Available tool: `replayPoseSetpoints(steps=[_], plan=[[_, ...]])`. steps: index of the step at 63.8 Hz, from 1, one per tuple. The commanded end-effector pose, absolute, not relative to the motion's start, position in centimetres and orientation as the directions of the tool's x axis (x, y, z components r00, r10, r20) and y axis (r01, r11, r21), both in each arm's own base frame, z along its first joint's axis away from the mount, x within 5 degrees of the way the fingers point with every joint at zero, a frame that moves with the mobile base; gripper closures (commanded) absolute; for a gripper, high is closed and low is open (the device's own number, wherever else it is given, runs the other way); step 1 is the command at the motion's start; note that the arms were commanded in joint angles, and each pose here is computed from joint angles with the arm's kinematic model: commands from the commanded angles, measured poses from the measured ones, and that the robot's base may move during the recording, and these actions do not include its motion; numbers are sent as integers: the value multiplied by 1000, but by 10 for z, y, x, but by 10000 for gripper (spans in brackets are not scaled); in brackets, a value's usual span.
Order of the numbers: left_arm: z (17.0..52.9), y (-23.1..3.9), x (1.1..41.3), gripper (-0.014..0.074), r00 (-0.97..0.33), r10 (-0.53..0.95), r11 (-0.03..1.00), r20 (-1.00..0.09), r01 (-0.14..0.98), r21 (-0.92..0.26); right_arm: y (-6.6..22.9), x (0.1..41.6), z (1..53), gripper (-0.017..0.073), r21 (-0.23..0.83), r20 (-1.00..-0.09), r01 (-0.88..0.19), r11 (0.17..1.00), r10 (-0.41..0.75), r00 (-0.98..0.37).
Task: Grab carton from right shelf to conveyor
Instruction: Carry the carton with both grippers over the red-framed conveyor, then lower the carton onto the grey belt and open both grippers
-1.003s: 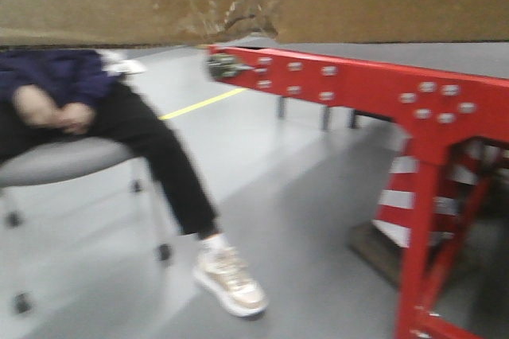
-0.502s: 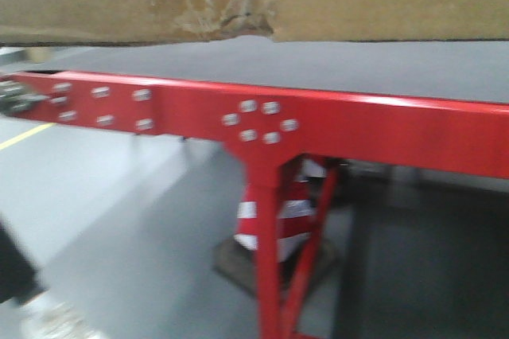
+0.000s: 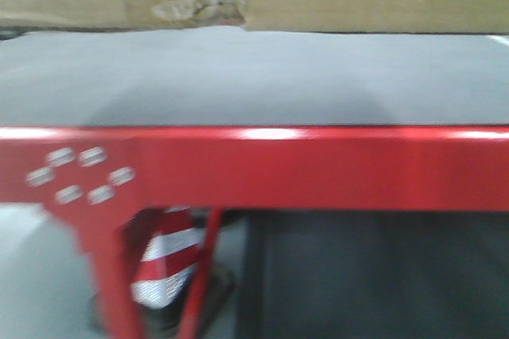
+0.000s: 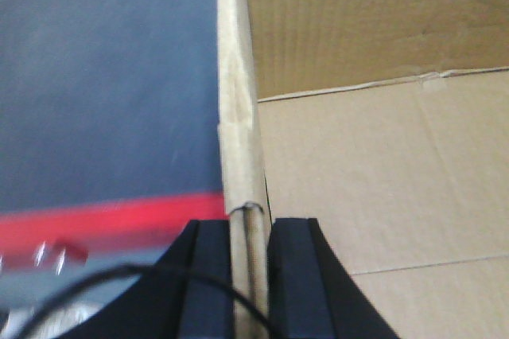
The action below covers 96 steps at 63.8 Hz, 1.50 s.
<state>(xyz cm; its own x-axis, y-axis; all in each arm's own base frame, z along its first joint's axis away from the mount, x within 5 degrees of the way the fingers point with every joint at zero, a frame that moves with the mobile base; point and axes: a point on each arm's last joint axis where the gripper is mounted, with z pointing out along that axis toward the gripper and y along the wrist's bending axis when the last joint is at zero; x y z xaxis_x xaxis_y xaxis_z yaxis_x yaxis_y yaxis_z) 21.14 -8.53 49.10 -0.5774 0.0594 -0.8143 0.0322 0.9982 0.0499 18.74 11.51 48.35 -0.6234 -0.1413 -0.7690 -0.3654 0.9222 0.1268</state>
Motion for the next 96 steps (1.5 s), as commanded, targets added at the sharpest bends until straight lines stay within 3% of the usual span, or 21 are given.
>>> replayPoseSetpoints(steps=[1, 96], plan=[[499, -76, 213, 611, -520, 93, 992, -849, -25, 124, 114, 183, 490, 628, 139, -800, -390, 911, -129, -586], [501, -72, 214, 611, -502, 113, 985, -857, -54, 161, 114, 183, 490, 628, 139, -800, -390, 911, -129, -586]])
